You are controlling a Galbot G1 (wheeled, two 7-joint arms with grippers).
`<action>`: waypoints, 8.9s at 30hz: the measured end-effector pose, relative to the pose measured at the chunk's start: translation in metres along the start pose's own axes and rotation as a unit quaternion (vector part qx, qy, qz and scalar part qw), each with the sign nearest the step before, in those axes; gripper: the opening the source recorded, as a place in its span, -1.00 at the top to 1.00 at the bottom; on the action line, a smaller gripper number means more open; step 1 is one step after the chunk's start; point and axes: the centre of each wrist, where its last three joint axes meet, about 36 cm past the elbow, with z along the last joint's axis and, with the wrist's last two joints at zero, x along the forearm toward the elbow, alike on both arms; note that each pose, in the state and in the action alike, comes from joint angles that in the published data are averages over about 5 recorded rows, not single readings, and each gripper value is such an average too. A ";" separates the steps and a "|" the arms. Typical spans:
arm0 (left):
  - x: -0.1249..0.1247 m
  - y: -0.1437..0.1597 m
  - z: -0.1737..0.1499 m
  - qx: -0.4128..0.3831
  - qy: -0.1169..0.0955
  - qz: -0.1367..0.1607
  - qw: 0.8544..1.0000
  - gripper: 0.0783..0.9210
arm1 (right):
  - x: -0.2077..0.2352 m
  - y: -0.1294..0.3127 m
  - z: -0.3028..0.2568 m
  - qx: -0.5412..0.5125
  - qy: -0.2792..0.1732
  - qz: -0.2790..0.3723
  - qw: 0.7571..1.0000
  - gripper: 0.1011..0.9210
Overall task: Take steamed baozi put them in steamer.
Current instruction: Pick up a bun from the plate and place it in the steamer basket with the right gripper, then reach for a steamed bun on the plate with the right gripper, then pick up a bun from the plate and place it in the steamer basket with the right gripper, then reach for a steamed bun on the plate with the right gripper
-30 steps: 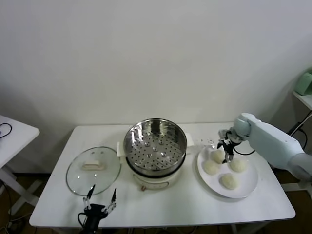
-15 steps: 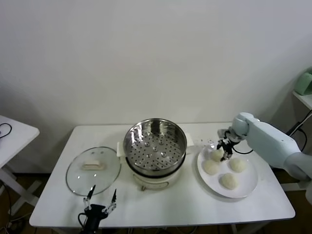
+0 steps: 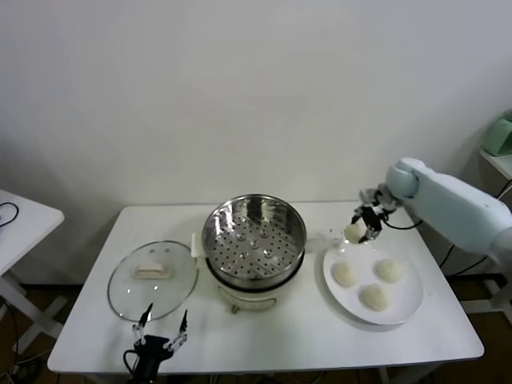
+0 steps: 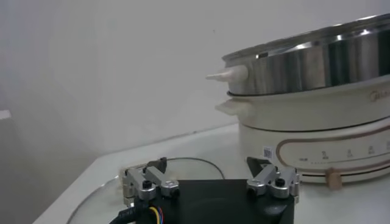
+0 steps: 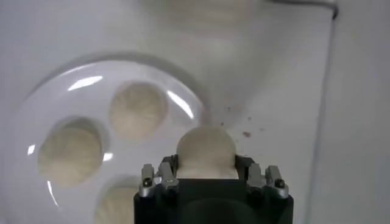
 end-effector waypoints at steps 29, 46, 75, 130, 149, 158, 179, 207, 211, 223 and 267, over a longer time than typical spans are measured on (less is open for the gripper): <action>-0.002 0.010 0.008 -0.014 -0.003 -0.004 1.000 -0.77 | 0.024 -0.103 -0.239 0.485 -0.040 0.008 0.873 -0.21; -0.005 0.010 0.013 -0.015 -0.005 -0.005 1.000 -0.77 | -0.060 -0.116 -0.259 0.542 -0.044 -0.038 0.838 -0.20; -0.001 0.006 0.010 -0.021 -0.006 0.002 1.000 -0.77 | -0.008 -0.124 -0.220 0.498 -0.069 -0.047 0.863 -0.76; 0.001 0.003 0.015 -0.023 -0.002 0.001 1.000 -0.77 | -0.106 0.110 -0.017 -0.123 0.034 -0.069 0.989 -0.76; -0.001 0.002 0.017 -0.023 -0.002 0.004 1.000 -0.77 | -0.137 0.112 -0.021 -0.117 0.054 -0.060 0.990 -0.63; 0.000 0.003 0.017 -0.026 -0.002 0.005 1.000 -0.77 | -0.137 0.110 -0.024 -0.115 0.051 -0.061 0.990 -0.39; 0.002 0.004 0.012 -0.030 -0.005 0.004 1.000 -0.77 | -0.028 0.078 -0.015 -0.095 0.028 -0.068 0.993 -0.28; -0.005 0.001 0.003 -0.026 -0.018 0.008 0.999 -0.77 | 0.081 -0.031 -0.231 -0.023 -0.045 -0.021 0.998 -0.28; -0.005 0.001 0.002 -0.026 -0.018 0.009 0.999 -0.77 | 0.052 -0.039 -0.255 -0.020 -0.050 -0.028 0.998 -0.28; -0.005 0.001 0.005 -0.026 -0.014 0.009 1.000 -0.77 | -0.030 -0.050 -0.305 -0.010 -0.051 -0.041 0.998 -0.28; -0.002 0.000 0.004 -0.026 -0.017 0.012 0.999 -0.77 | 0.049 -0.018 -0.178 -0.015 -0.017 -0.074 0.997 -0.76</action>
